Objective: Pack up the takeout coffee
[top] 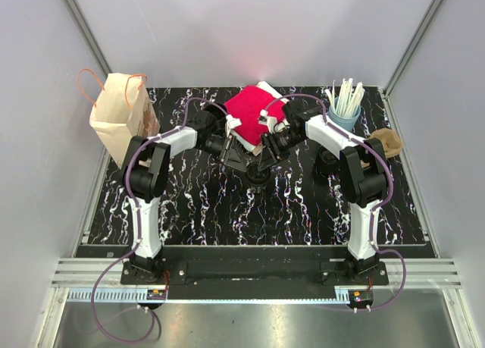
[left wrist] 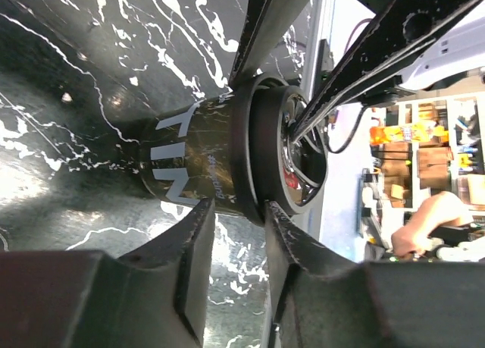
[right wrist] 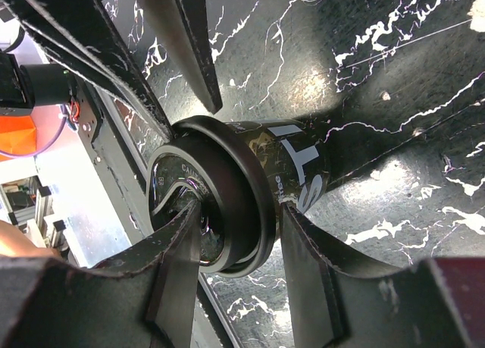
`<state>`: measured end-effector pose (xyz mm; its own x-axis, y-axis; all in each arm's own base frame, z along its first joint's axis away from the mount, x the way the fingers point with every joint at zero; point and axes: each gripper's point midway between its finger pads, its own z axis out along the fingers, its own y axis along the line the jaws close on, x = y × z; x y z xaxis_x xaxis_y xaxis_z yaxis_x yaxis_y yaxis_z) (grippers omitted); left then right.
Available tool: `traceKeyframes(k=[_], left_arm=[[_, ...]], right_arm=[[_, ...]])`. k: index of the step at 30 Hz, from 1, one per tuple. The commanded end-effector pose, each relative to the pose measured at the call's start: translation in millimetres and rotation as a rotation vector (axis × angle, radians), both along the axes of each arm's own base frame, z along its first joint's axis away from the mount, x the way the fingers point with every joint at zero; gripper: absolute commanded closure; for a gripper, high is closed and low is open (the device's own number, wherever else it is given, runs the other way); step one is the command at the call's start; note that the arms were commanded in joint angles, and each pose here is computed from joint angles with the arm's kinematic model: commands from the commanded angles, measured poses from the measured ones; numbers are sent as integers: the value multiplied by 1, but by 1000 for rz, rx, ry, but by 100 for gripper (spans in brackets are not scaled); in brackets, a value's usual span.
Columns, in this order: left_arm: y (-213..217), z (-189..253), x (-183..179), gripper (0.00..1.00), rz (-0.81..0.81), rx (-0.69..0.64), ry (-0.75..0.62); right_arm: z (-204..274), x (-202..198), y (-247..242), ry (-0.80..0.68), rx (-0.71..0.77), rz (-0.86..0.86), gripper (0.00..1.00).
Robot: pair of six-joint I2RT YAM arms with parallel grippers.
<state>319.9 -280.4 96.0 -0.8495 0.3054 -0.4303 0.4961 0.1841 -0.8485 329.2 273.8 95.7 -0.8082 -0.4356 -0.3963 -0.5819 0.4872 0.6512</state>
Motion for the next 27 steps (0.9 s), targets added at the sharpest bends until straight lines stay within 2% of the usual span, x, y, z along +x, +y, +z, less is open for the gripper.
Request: traceKeyframes(k=[1, 9, 15, 18, 24, 27], left_arm=[[11, -78, 3, 70, 5, 271, -60], [11, -102, -7, 70, -19, 410, -26], [10, -111, -11, 71, -39, 438, 17], [2, -92, -13, 69, -60, 326, 3], [-7, -6, 14, 54, -25, 83, -124], [-10, 27, 23, 52, -22, 16, -170]], right_arm=[[-30, -7, -3, -15, -89, 51, 52], [-31, -9, -3, -19, -99, 61, 52], [-34, -12, -5, -19, -114, 75, 52], [-35, -14, -5, -19, -117, 87, 52], [-32, -16, -7, -34, -107, 130, 52], [-30, -17, -7, -46, -98, 165, 52]])
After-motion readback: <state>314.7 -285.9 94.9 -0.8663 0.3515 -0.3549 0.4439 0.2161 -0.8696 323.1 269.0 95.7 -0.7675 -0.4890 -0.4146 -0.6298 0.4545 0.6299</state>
